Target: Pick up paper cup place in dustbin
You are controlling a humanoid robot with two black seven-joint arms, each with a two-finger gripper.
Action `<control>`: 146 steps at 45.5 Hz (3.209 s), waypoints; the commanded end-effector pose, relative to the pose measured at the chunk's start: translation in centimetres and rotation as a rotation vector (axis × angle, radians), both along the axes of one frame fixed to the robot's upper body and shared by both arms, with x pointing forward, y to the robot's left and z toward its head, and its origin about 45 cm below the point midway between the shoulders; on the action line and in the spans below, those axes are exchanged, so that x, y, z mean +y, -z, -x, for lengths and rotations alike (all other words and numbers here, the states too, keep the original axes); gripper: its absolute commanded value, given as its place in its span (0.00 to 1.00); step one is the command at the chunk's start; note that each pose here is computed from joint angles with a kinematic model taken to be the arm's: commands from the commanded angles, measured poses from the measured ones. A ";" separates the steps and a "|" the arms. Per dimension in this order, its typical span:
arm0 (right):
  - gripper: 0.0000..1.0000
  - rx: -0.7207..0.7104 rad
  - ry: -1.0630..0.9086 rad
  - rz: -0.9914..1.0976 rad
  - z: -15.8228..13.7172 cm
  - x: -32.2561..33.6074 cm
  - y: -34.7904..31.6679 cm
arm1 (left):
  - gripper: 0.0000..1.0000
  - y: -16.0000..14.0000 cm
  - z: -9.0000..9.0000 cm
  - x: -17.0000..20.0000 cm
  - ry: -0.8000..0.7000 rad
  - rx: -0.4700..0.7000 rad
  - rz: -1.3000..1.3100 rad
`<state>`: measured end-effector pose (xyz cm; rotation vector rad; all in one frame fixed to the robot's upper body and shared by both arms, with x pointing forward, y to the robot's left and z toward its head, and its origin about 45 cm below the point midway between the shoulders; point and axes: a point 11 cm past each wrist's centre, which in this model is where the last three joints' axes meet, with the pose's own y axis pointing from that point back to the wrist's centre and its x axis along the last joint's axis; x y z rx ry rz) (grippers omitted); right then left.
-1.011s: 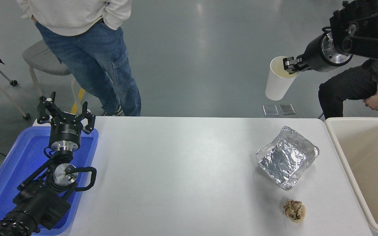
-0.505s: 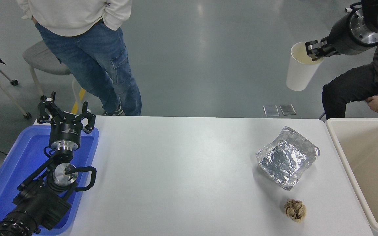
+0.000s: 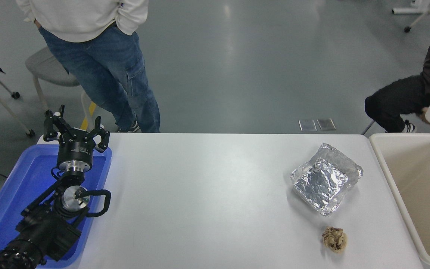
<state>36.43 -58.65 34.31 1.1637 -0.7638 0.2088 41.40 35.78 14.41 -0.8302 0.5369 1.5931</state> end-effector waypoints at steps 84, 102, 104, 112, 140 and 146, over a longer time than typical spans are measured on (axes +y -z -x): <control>1.00 0.063 -0.230 -0.220 0.6 12.4 8.6 | 0.99 -0.1 -0.1 -0.1 0.003 -0.002 0.001; 1.00 0.327 -0.496 -0.159 -0.3 26.0 1.3 | 0.99 -0.1 -0.1 -0.1 0.002 -0.001 -0.001; 1.00 0.349 -0.509 -0.160 -0.2 27.3 1.0 | 0.99 -0.1 -0.1 -0.1 0.002 -0.001 -0.001; 1.00 0.464 -0.542 -0.170 0.8 31.9 0.1 | 0.99 -0.1 -0.1 0.0 0.001 -0.002 0.000; 1.00 0.566 -0.556 -0.416 3.6 44.0 -2.5 | 0.99 0.0 0.0 0.0 0.000 0.000 0.000; 1.00 0.575 -0.543 -0.415 3.7 43.5 -3.1 | 0.99 -0.1 -0.1 0.0 0.001 -0.002 0.000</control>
